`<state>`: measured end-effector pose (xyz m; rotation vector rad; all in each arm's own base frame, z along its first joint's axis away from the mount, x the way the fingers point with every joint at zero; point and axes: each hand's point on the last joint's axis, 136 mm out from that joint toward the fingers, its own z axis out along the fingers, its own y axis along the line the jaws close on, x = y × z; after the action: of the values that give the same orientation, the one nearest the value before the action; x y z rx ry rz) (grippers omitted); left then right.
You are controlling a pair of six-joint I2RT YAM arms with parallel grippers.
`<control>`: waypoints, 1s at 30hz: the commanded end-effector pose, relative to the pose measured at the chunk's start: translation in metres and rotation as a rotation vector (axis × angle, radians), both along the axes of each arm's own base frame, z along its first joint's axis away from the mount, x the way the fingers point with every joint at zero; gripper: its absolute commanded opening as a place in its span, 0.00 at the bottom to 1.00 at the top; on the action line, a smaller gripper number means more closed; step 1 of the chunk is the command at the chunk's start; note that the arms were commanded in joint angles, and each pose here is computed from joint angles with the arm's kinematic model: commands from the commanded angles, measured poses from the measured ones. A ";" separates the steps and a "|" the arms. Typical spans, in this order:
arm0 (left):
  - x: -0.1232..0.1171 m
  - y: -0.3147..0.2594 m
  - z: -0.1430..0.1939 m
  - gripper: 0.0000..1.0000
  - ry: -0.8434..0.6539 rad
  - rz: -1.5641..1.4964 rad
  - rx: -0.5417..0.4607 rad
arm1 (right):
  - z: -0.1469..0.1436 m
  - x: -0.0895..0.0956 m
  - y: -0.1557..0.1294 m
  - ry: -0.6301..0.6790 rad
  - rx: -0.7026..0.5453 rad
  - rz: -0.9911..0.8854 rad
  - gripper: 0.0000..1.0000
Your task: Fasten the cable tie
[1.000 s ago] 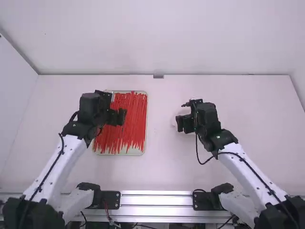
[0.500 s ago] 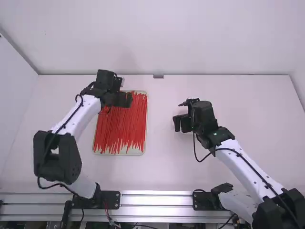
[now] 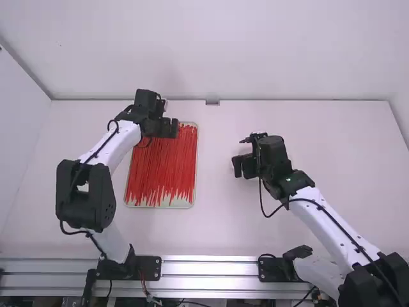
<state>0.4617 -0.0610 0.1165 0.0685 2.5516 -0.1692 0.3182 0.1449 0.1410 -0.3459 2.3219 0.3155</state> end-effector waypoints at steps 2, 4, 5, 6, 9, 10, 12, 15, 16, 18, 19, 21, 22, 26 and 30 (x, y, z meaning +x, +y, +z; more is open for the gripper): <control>0.008 0.001 -0.012 0.99 0.011 0.017 0.013 | 0.014 0.006 0.005 -0.025 0.014 0.007 0.99; 0.012 0.005 -0.018 0.99 0.011 0.049 0.017 | 0.013 0.006 0.005 -0.024 0.013 0.007 0.99; 0.014 0.007 -0.020 0.99 0.008 0.067 0.025 | 0.013 0.006 0.005 -0.023 0.013 0.007 0.99; 0.016 0.010 -0.023 0.99 0.007 0.080 0.038 | 0.013 0.006 0.005 -0.023 0.013 0.007 0.99; 0.023 0.015 -0.029 0.99 -0.004 0.112 0.052 | 0.013 0.005 0.005 -0.020 0.012 0.007 0.99; 0.024 0.015 -0.029 0.99 -0.009 0.112 0.054 | 0.013 0.005 0.005 -0.020 0.011 0.007 0.99; 0.030 0.019 -0.029 0.99 -0.032 0.118 0.078 | 0.012 0.005 0.005 -0.019 0.011 0.007 0.99; 0.036 0.022 -0.028 0.99 -0.055 0.127 0.089 | 0.012 0.005 0.005 -0.019 0.011 0.006 0.99; 0.036 0.023 -0.028 0.99 -0.057 0.128 0.086 | 0.012 0.005 0.005 -0.019 0.011 0.006 0.99; 0.038 0.028 -0.029 0.99 -0.060 0.140 0.086 | 0.012 0.005 0.005 -0.018 0.011 0.006 0.99; 0.038 0.030 -0.029 0.99 -0.059 0.144 0.086 | 0.012 0.005 0.005 -0.016 0.010 0.006 0.99; 0.039 0.032 -0.029 0.99 -0.061 0.147 0.085 | 0.011 0.004 0.005 -0.014 0.009 0.006 0.99; 0.039 0.032 -0.028 0.99 -0.062 0.147 0.080 | 0.011 0.004 0.005 -0.012 0.009 0.007 0.99; 0.039 0.028 -0.028 0.99 -0.060 0.132 0.059 | 0.011 0.004 0.005 -0.013 0.009 0.007 0.99; 0.040 0.028 -0.028 0.99 -0.065 0.132 0.057 | 0.012 0.005 0.005 -0.016 0.010 0.007 0.99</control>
<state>0.4973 -0.0330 0.0908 -0.0630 2.4850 -0.0272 0.3157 0.1442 0.1384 -0.3512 2.3362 0.3131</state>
